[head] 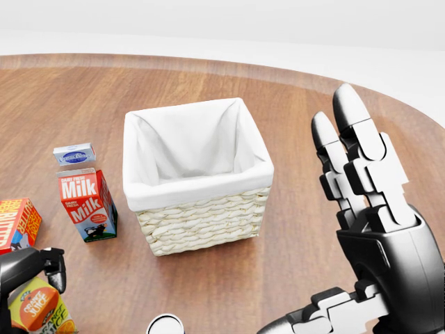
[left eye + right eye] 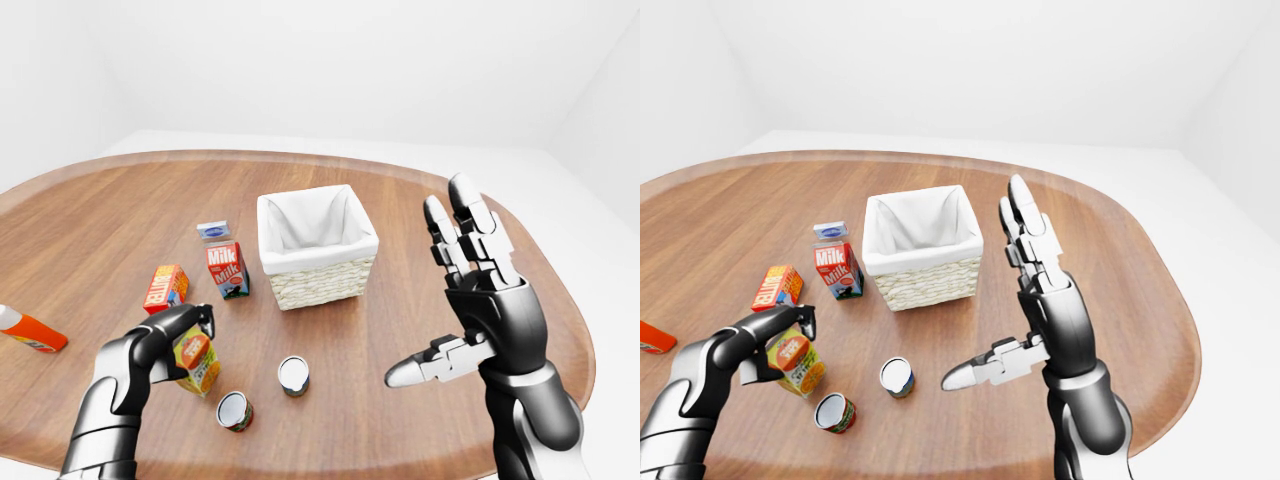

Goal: Pick up the orange juice, and put it in the basket.

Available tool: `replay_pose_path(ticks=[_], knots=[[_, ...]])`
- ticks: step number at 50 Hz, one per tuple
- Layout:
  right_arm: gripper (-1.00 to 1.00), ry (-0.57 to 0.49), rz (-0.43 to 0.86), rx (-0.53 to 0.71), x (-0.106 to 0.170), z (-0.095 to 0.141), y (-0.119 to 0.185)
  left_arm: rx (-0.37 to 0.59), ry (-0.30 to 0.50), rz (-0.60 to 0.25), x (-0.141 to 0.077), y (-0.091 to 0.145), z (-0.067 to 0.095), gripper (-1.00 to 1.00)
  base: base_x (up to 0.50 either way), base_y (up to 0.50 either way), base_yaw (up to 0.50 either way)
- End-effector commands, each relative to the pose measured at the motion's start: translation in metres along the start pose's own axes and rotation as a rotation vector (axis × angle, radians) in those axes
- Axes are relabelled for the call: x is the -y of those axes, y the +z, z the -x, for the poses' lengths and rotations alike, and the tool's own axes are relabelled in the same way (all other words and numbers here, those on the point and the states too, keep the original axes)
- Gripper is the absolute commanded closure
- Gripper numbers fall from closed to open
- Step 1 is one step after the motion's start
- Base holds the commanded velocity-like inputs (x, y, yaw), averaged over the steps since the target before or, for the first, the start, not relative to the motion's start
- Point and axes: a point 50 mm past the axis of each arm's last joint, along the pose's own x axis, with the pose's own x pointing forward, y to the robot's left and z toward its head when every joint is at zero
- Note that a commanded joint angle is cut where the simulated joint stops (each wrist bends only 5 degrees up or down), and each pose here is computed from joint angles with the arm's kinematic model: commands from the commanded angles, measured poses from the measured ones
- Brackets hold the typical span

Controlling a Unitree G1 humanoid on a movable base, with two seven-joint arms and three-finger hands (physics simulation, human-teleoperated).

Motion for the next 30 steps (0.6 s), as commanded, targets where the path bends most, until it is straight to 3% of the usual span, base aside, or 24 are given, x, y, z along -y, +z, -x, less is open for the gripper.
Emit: replay_pose_path(ticks=[1,16,24,30], knots=[[-1.00,0.006,-0.003,-0.004,-0.002,0.001,-0.002,0.073,0.154,0.056,-0.034,0.001,0.020,1.00,0.00,0.00,0.00],[-1.00,0.011,-0.008,-0.010,-0.004,0.001,-0.005,0.198,0.322,0.087,-0.065,0.013,0.047,1.00,0.00,0.00,0.00],[-1.00,0.011,-0.007,-0.010,-0.004,0.001,-0.005,0.189,0.381,0.104,-0.071,0.002,0.064,1.00,0.00,0.00,0.00],[-1.00,0.013,-0.006,-0.010,-0.005,0.001,-0.006,0.248,0.442,0.137,-0.076,0.003,0.079,1.00,0.00,0.00,0.00]])
